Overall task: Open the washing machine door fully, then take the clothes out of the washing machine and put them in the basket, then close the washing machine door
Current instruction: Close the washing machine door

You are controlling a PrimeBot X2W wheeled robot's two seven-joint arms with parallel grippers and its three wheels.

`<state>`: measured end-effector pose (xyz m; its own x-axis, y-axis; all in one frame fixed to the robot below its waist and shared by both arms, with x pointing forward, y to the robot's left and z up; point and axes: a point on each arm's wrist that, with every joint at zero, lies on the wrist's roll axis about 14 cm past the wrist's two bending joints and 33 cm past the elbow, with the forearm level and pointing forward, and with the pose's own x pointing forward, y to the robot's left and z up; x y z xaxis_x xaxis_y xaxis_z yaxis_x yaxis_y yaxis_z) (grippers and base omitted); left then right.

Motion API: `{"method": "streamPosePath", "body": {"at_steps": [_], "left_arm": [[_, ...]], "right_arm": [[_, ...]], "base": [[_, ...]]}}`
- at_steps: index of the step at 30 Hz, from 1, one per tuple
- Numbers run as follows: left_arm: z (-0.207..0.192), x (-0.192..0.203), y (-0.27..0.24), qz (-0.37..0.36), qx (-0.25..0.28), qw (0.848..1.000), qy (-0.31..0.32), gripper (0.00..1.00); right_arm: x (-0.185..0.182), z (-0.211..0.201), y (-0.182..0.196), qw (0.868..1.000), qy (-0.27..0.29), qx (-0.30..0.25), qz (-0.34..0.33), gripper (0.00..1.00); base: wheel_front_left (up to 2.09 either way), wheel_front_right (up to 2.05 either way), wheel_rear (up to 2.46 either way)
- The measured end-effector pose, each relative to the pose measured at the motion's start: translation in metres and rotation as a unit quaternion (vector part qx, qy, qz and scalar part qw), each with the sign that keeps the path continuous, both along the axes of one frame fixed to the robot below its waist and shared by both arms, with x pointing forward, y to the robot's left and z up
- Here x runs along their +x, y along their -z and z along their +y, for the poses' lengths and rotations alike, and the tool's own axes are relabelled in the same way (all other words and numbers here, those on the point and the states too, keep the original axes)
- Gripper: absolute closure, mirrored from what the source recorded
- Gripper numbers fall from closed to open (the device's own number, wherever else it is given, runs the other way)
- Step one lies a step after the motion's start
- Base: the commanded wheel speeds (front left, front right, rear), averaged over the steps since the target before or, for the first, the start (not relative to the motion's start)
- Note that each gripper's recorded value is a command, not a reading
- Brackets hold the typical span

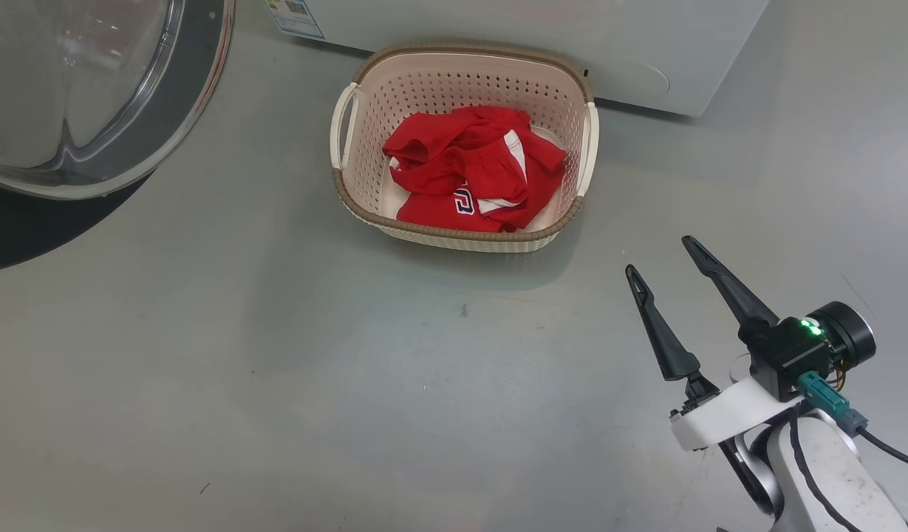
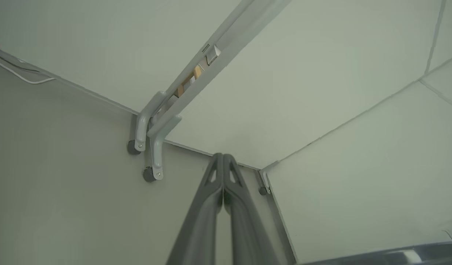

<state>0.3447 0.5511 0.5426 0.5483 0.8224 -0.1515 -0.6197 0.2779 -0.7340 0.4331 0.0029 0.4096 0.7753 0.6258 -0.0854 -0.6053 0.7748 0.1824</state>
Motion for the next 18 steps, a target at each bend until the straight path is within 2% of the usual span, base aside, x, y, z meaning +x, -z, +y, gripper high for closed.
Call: {"method": "streamPosePath", "body": {"at_steps": [4,14,18], "left_arm": [[-0.008,0.015,0.016,-0.034,-0.071,0.997,0.018,1.00],[-0.030,0.049,0.026,-0.104,-0.180,0.975,0.072,1.00],[-0.041,0.058,0.034,-0.096,-0.207,0.969,0.099,1.00]], "right_arm": [[0.000,-0.002,0.000,1.000,0.001,-0.001,0.000,0.00],[0.002,-0.003,-0.002,1.000,0.002,-0.004,-0.005,0.00],[0.003,-0.003,-0.004,1.000,0.002,-0.004,-0.008,0.00]], "base": [[0.00,0.00,0.00],[0.00,0.00,0.00],[0.00,0.00,0.00]]}}
